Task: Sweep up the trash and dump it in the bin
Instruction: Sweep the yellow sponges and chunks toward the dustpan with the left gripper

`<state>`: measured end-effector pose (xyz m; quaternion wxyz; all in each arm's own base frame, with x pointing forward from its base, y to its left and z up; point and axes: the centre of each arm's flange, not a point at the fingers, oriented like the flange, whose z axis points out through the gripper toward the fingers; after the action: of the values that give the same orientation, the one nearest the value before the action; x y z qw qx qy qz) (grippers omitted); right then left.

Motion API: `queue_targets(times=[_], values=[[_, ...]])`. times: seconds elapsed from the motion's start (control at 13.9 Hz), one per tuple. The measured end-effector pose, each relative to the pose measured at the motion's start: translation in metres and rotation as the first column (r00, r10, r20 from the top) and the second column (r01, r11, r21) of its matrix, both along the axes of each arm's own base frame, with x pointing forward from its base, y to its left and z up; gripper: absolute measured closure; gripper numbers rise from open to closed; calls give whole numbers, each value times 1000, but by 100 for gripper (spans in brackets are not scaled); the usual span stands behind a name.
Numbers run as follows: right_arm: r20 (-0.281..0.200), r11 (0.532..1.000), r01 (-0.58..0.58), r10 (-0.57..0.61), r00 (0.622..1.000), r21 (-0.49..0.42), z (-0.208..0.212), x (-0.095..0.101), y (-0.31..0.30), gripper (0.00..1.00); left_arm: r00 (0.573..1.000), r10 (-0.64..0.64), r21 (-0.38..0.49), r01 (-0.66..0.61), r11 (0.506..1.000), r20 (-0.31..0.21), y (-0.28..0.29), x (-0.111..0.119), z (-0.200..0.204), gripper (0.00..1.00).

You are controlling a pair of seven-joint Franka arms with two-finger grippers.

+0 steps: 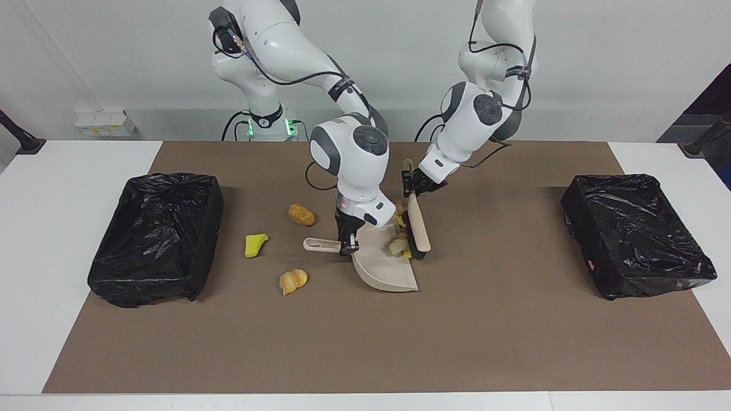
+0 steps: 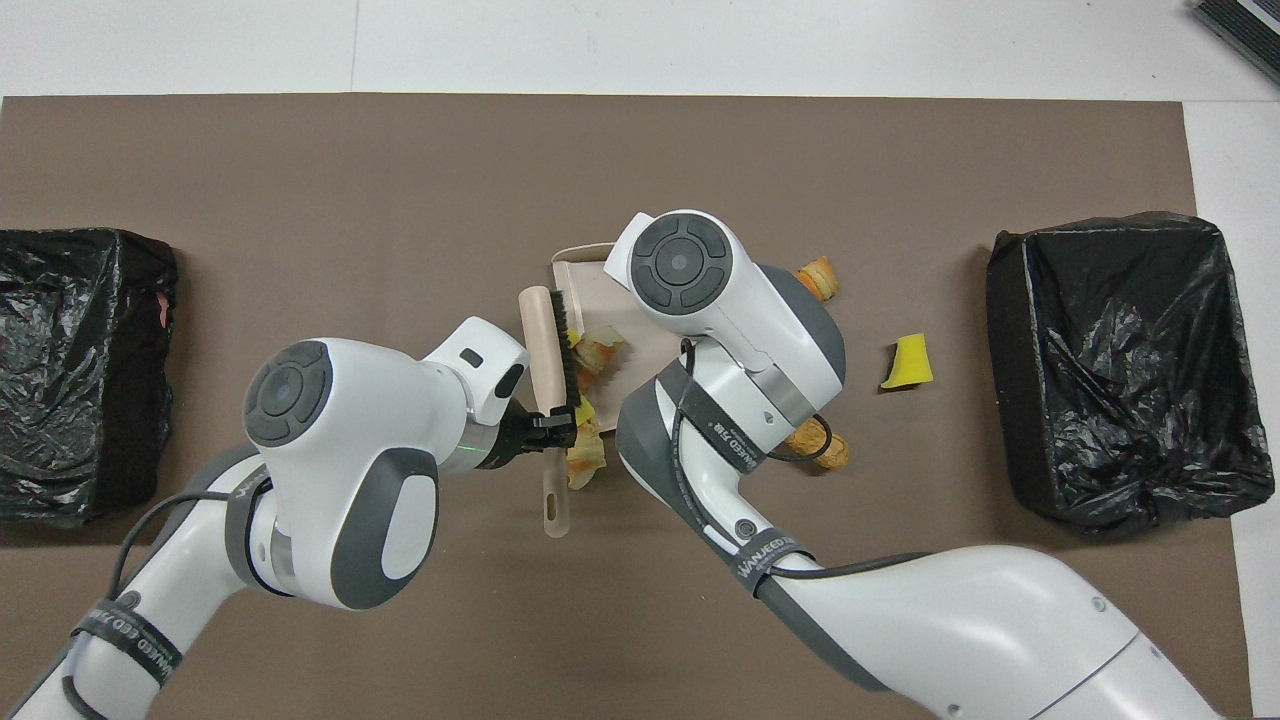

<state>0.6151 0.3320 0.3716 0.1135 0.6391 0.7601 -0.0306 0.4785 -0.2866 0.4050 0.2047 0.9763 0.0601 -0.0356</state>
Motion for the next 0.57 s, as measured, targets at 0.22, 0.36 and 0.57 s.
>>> queue_targets(times=[0.22, 0.36, 0.57], values=[[0, 1000, 0, 0, 1000, 0, 0, 0, 0, 68, 998, 56, -25, -57, 998, -31, 47, 32, 43, 74], [0, 1000, 0, 0, 1000, 0, 0, 0, 0, 68, 994, 97, -27, -99, 995, -48, 87, 45, 60, 74], [2, 1000, -1, 1, 1000, 2, -1, 0, 0, 68, 991, 76, 56, -71, 996, -109, 107, 38, 37, 74]])
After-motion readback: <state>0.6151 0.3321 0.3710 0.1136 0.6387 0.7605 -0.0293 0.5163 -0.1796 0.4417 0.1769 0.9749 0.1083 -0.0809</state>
